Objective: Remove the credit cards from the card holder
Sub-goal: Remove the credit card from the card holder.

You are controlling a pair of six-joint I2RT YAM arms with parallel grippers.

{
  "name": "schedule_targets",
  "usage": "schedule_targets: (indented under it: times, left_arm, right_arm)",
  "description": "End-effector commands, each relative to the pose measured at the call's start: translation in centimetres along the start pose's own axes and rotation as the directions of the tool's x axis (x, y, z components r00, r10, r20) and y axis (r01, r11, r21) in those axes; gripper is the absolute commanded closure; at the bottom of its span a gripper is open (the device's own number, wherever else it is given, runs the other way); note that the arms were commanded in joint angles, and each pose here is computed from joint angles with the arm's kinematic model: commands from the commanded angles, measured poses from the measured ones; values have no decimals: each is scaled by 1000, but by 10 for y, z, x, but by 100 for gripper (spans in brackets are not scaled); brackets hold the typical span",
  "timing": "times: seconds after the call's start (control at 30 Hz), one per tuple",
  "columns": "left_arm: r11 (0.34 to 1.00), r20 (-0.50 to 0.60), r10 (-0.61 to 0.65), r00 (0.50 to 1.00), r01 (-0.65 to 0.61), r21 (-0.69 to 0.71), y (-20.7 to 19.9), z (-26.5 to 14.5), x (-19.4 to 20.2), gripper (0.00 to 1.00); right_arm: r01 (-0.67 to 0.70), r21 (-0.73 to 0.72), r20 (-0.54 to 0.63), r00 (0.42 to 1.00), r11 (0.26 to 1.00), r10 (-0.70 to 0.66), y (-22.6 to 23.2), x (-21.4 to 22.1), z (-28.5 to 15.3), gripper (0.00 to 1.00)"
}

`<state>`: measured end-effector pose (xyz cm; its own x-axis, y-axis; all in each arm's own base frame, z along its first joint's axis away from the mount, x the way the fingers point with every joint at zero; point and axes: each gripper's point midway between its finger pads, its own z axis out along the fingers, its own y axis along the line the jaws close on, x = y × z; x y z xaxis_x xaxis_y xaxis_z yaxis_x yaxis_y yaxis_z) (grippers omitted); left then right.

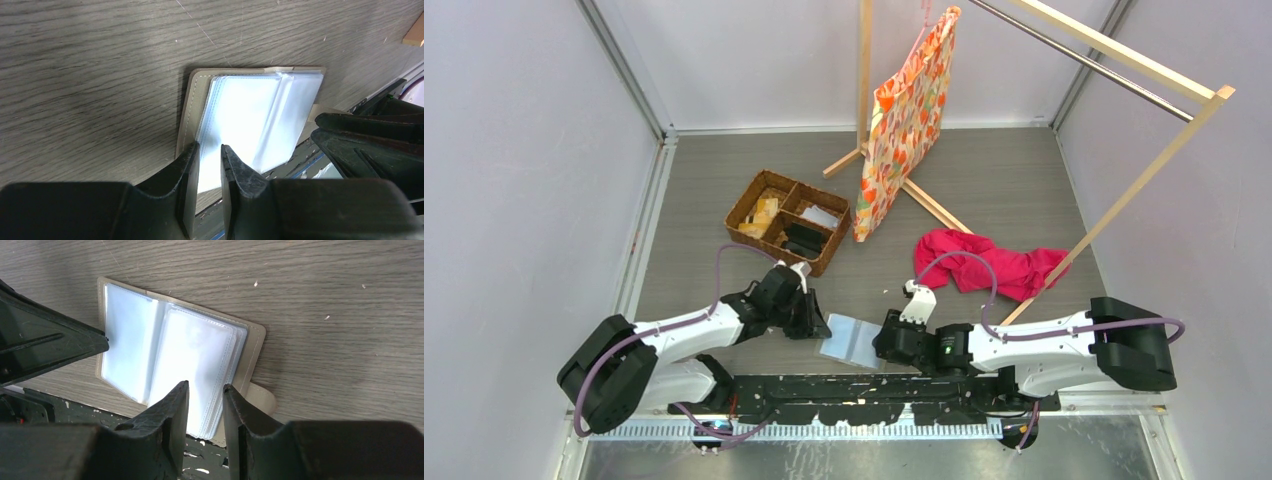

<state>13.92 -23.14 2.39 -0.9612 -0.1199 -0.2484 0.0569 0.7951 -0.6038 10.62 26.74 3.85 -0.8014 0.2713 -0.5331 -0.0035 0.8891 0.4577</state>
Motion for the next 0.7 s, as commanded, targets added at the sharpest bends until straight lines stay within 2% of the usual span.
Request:
schedule_targets:
  times: [0.0,0.37,0.67]
  left_arm:
    - [999,-9,-1,1000,0,-52,13,4,5,76]
    - [999,-16,-7,1000,6,-50,14,6,7,76]
    - [999,-12,-6,1000,6,-50,15,4,7,76]
  right_arm:
    - [-35,-29,72,997,999,37,16,-18,-6,64]
    - [7,-18,28,1000,1000,-7,20,-1,8,64]
    - [-7,-27,13,1000,1000,7,18,4,10,62]
